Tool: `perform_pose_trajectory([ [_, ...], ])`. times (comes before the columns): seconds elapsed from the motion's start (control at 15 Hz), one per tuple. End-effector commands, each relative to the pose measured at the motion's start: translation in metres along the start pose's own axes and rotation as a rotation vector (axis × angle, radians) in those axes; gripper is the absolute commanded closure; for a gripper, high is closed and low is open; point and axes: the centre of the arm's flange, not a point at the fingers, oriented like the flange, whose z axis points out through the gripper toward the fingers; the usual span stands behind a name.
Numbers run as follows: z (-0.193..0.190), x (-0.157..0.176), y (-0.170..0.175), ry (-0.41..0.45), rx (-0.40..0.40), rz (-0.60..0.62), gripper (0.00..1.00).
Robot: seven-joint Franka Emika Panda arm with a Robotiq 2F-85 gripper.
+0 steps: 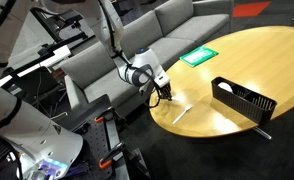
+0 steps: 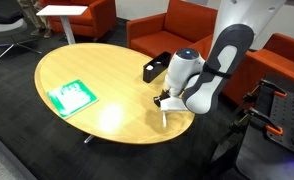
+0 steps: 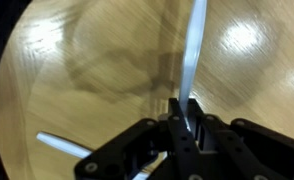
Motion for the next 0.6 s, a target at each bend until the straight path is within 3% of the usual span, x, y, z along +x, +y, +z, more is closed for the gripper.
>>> perform_pose_trajectory([
  [0.0, -0.027, -0.008, 0.023, -0.063, 0.048, -0.005, 0.97],
  [0.4, -0.031, -0.005, 0.016, -0.091, 0.066, -0.013, 0.97],
  [0.47, -0.029, -0.003, 0.013, -0.093, 0.066, -0.018, 0.85],
  [0.53, -0.028, -0.002, 0.010, -0.098, 0.071, -0.020, 0.61],
])
